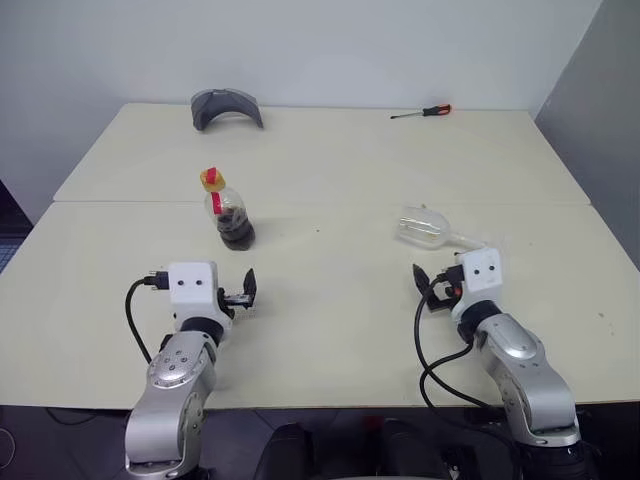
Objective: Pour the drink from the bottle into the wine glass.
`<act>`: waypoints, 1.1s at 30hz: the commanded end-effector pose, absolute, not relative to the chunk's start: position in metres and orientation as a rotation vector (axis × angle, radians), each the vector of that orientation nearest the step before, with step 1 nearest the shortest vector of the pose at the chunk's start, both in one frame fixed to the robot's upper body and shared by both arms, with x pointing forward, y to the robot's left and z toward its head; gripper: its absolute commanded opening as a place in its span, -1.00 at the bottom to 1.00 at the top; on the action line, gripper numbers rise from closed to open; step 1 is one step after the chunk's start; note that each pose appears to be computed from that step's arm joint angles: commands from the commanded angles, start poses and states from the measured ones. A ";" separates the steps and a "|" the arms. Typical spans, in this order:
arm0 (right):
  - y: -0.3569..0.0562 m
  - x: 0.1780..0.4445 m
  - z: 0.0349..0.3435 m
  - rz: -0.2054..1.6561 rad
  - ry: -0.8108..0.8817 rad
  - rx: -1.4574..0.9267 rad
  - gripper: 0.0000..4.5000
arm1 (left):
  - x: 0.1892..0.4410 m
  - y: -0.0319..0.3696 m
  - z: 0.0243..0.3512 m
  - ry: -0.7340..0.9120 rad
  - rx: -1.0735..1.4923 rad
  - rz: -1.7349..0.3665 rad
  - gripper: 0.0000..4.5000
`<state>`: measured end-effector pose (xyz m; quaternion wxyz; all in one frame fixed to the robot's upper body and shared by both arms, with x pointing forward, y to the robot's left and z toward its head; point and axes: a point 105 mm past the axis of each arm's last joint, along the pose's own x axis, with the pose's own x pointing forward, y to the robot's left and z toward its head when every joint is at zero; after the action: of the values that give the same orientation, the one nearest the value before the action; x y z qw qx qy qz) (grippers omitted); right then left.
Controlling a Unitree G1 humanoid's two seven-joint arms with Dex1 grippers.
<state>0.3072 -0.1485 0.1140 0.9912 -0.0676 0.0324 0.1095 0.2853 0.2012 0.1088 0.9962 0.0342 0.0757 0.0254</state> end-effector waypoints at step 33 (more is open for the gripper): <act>-0.115 0.300 0.160 0.593 -0.097 -0.075 1.00 | 0.297 0.219 0.130 0.016 0.208 0.076 1.00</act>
<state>0.3041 -0.1199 0.1371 0.9660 -0.0505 -0.0028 0.2537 0.2947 0.2223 0.1174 0.9947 0.0847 0.0385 0.0444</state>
